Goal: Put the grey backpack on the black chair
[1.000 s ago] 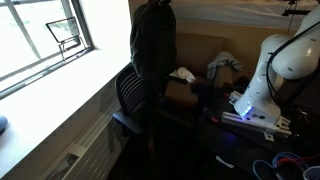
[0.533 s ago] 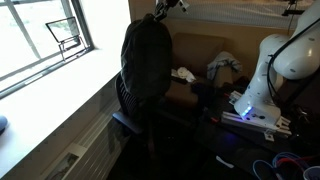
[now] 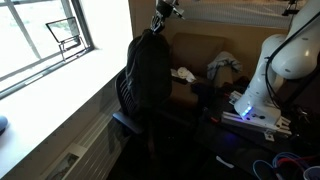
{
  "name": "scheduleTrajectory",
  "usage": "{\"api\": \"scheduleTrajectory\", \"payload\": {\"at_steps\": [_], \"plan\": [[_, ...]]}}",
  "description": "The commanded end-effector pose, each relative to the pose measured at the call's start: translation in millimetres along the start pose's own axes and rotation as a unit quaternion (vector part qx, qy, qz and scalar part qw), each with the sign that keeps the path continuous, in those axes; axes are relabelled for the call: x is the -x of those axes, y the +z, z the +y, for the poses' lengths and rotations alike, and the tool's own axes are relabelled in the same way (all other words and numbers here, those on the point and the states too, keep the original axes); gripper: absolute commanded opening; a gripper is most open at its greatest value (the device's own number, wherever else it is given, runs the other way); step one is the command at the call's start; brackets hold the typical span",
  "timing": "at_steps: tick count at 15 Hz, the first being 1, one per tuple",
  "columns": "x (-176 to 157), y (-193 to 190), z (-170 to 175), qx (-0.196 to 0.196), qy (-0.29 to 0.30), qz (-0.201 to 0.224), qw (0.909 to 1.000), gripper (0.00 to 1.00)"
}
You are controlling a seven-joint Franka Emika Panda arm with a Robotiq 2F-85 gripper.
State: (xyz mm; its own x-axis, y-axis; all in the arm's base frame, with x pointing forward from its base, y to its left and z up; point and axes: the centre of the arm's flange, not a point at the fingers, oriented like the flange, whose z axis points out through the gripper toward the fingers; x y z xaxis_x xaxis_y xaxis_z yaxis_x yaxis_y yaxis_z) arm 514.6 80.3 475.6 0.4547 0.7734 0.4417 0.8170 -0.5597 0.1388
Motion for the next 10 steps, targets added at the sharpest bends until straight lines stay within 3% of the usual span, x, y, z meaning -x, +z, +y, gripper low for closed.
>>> {"api": "scheduleTrajectory", "payload": {"at_steps": [1, 3, 7, 10], "plan": [[0.5, 3.3, -0.8, -0.001, 0.000, -0.003, 1.0000, 0.06], [1.6, 5.6, -1.7, -0.003, 0.000, -0.006, 1.0000, 0.02], [9.5, 71.5, -18.9, -0.090, -0.021, -0.032, 0.9952, 0.02], [13.4, 111.4, -34.3, -0.122, -0.049, -0.037, 0.9906, 0.02]]}}
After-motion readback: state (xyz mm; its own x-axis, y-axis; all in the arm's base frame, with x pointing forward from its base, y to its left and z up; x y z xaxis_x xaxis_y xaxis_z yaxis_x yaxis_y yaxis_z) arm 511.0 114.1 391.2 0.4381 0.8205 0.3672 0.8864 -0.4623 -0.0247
